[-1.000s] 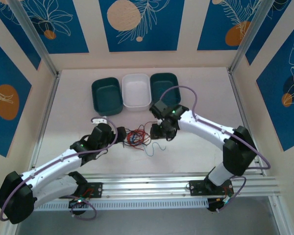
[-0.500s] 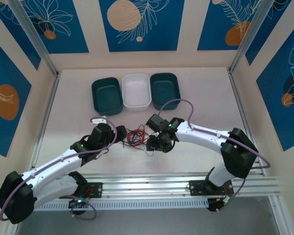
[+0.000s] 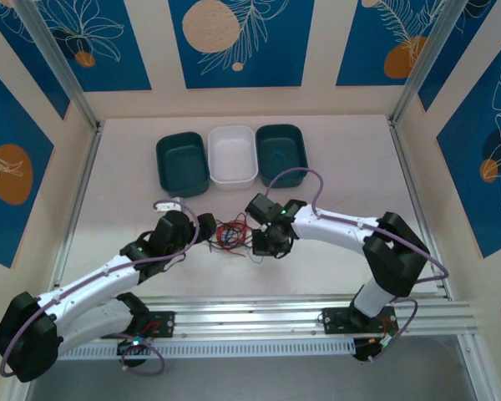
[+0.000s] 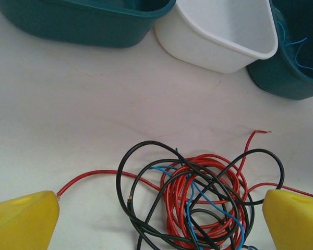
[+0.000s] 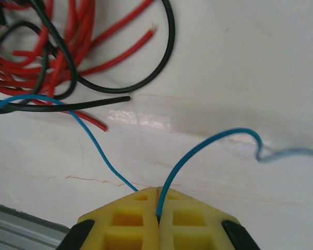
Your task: Untangle the cables
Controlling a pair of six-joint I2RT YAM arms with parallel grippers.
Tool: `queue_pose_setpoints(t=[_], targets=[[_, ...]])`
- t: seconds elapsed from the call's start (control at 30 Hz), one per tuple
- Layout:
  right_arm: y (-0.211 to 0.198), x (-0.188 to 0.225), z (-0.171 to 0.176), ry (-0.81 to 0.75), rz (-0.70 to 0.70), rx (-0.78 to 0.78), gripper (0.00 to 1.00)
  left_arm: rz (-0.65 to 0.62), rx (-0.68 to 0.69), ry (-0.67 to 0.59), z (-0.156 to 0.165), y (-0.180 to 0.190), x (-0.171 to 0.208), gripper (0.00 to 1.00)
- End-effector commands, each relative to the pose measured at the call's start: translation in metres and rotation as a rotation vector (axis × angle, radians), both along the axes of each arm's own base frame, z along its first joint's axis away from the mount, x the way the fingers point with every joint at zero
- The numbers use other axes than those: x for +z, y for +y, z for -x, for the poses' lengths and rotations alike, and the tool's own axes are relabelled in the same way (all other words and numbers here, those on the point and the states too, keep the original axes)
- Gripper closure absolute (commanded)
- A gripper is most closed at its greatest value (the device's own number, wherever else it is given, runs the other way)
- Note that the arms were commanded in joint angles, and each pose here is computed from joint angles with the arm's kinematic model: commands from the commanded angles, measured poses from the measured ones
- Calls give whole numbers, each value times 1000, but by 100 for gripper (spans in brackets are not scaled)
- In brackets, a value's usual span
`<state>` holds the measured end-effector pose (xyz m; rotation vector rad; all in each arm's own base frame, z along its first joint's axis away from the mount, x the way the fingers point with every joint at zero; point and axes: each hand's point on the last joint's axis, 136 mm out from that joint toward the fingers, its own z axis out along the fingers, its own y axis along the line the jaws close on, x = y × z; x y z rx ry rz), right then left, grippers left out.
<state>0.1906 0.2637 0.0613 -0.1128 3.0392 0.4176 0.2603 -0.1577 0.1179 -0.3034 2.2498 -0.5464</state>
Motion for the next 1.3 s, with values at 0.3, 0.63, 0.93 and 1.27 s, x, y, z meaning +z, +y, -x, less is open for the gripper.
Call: queue_pose_setpoints(t=[0.3,0.63,0.93,1.27], targets=[[-5,173,-57,-630,-133,83,100,-8,-70,-35,-10,-14,12,0],[0,254,-76,-856,-203,128,100,30,-168,-52,-10,-35,15,0],[-2,274,-95,-857,-216,124,100,106,-541,-286,3,-94,56,0],[7,301,-93,-887,-293,153,100,-13,-643,-443,4,-144,54,0]])
